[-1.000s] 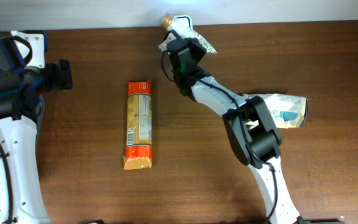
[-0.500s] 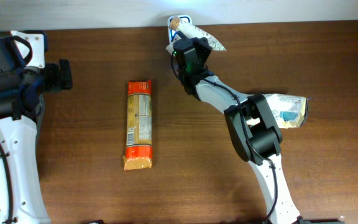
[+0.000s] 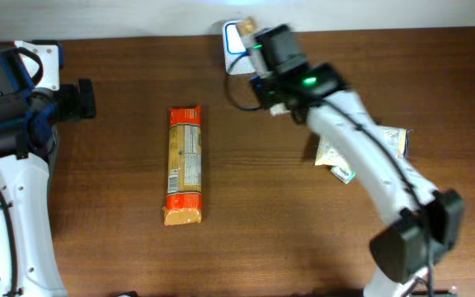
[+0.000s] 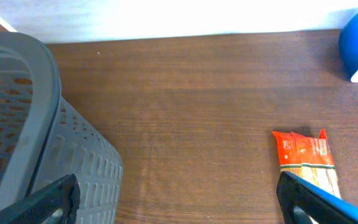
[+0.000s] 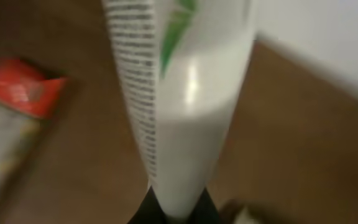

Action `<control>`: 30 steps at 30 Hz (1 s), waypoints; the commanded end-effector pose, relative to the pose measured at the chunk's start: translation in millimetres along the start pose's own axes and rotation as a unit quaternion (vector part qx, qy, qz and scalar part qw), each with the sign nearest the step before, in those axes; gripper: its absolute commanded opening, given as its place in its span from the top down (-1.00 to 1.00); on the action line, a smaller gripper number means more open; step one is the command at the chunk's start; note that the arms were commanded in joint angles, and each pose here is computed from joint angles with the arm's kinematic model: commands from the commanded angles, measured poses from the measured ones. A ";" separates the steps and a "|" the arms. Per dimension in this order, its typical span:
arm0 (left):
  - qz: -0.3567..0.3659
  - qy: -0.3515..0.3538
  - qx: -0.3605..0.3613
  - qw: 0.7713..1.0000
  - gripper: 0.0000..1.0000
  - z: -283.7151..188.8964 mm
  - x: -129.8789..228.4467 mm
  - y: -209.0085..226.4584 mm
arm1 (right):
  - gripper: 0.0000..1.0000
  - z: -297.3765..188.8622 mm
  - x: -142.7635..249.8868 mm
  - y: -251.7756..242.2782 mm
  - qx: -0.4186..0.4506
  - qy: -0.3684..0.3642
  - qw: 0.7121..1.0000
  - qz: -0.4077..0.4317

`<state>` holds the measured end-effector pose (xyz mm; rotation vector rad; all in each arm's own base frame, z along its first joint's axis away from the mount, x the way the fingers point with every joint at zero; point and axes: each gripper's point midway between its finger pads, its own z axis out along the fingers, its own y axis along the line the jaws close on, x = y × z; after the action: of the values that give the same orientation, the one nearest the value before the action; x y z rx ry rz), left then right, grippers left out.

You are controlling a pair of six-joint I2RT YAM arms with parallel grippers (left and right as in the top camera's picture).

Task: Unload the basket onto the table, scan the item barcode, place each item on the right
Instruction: 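Carry the tube right and lay it beside the scanned items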

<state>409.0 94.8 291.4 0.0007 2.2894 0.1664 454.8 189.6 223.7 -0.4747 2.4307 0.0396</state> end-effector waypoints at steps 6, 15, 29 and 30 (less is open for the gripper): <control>0.006 -0.004 0.000 1.000 -0.98 -1.6 -1.7 1.7 | 0.92 33.6 92.7 -31.6 -0.038 0.172 0.938 0.298; 0.006 -0.004 0.000 1.000 -0.98 -1.6 -1.7 1.7 | 0.91 94.4 188.8 -60.2 -0.008 0.210 0.916 0.341; 0.006 -0.004 0.000 1.000 -0.98 -1.6 -1.7 1.7 | -0.60 53.8 187.5 -108.9 0.037 0.261 0.948 0.178; 0.006 -0.004 0.000 1.000 -0.98 -1.7 -1.9 1.8 | -0.74 43.5 172.7 -107.8 0.028 0.255 0.949 0.181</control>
<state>408.9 94.8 291.3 0.0007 2.2901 0.1662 367.1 36.6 45.5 0.0284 3.0851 -0.0174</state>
